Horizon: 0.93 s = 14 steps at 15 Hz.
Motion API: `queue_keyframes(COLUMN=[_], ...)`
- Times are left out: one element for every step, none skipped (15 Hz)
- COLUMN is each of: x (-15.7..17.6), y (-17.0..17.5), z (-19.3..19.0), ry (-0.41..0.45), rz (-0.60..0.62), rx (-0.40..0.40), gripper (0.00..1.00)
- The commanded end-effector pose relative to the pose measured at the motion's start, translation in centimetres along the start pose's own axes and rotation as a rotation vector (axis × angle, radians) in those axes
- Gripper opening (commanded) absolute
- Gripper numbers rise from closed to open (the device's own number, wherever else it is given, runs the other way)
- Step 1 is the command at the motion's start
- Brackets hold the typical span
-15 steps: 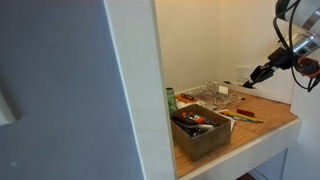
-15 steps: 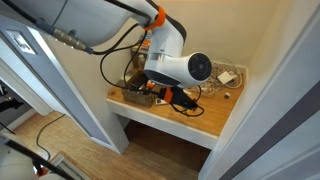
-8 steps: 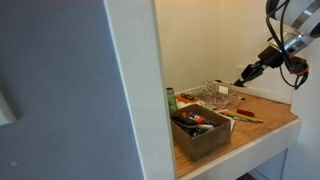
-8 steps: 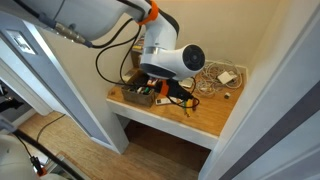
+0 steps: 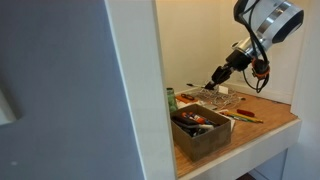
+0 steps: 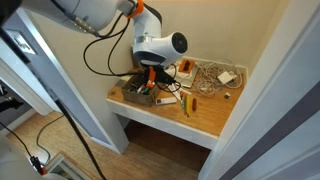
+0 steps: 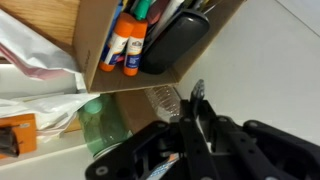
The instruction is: Pick up the black retractable buttoned pen and press the pen button against the closet worktop edge before putting it in the cardboard box
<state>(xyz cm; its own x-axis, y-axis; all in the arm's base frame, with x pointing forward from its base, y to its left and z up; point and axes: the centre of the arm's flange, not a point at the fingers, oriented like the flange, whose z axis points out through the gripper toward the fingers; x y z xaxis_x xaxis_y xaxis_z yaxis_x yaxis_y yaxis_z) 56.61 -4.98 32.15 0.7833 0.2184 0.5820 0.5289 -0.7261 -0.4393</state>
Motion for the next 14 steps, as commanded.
queue_keyframes(x=[1.5, 1.4, 1.2, 1.1, 1.0, 1.0, 0.9, 0.8, 0.7, 0.6, 0.5, 0.4, 0.4, 0.3], y=[1.0, 1.2, 1.5, 1.9, 2.1, 2.3, 2.5, 2.6, 2.7, 2.9, 3.0, 3.0, 3.1, 3.1], z=[2.9, 3.7, 4.4, 5.0, 5.5, 6.0, 6.5, 6.9, 7.3, 7.6, 7.8, 8.1, 8.4, 8.7], ry=[-0.067, -0.09, -0.104, -0.121, -0.136, -0.154, -0.176, -0.195, -0.214, -0.232, -0.249, -0.264, -0.286, -0.31], rz=[0.02, 0.035, 0.046, 0.063, 0.077, 0.087, 0.098, 0.107, 0.115, 0.125, 0.134, 0.141, 0.144, 0.144], rx=[0.047, 0.044, 0.043, 0.035, 0.031, 0.032, 0.029, 0.026, 0.023, 0.018, 0.009, 0.008, 0.011, 0.009], gripper=[0.03, 0.03, 0.03, 0.03, 0.03, 0.03, 0.03, 0.03, 0.03, 0.03, 0.03, 0.03, 0.03, 0.03])
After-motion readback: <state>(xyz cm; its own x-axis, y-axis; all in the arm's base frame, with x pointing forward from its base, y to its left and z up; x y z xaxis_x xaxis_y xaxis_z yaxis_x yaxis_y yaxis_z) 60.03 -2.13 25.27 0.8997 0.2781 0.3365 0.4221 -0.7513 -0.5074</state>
